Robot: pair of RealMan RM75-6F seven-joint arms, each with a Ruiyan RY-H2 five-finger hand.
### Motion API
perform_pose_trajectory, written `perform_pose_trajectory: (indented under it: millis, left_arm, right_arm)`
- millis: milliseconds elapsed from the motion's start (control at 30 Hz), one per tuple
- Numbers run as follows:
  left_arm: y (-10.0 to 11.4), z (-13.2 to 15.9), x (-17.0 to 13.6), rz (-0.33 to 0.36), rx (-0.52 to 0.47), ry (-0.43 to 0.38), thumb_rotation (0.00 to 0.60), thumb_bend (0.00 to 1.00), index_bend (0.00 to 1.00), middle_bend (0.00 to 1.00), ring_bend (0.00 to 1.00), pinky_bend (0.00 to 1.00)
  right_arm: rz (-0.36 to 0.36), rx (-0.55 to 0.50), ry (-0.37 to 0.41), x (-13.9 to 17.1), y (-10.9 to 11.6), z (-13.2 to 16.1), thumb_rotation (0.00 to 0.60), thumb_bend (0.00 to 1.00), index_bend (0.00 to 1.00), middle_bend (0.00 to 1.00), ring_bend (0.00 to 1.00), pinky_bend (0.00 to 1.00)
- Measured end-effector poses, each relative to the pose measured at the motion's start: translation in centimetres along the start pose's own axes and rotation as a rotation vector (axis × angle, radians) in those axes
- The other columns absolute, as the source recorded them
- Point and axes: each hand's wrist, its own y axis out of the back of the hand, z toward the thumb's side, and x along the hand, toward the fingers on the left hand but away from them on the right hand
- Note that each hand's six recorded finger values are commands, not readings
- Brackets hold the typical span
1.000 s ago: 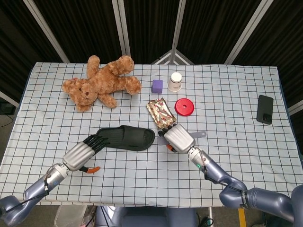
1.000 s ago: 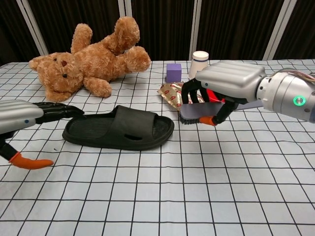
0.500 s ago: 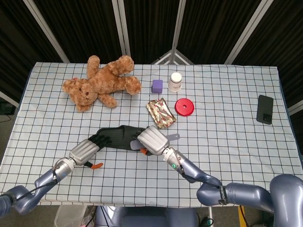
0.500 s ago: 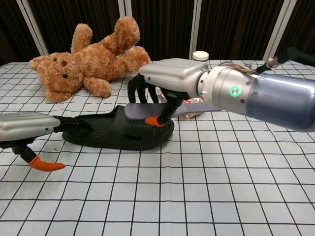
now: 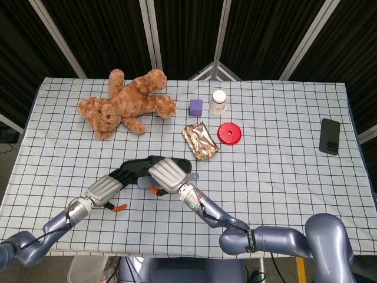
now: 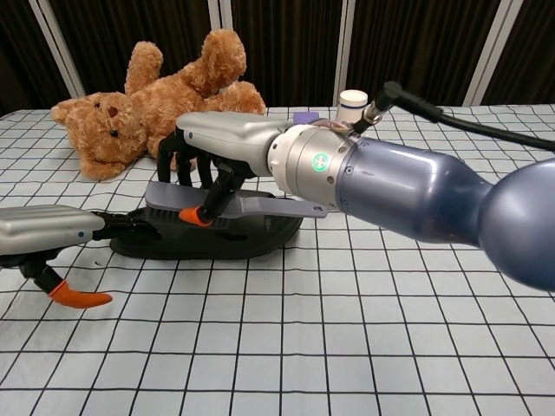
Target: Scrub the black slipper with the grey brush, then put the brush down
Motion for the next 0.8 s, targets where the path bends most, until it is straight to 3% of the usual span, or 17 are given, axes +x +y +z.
perform_pose_trajectory:
  millis: [400, 800]
  left_arm:
    - [0.0, -0.5, 0.2, -0.014, -0.009, 0.011, 0.401, 0.45, 0.01, 0.02, 0.03, 0.07]
    - [-0.3, -0.4, 0.1, -0.024, 0.002, 0.009, 0.399, 0.45, 0.01, 0.02, 0.03, 0.07]
  right_arm:
    - [-0.038, -0.039, -0.071, -2.0, -0.8, -2.4, 0.600, 0.47, 0.77, 0.62, 0.54, 0.57]
    - [-0.049, 0.008, -0.141, -1.6, -1.2, -6.3, 0.600, 0.47, 0.77, 0.62, 0.54, 0.57]
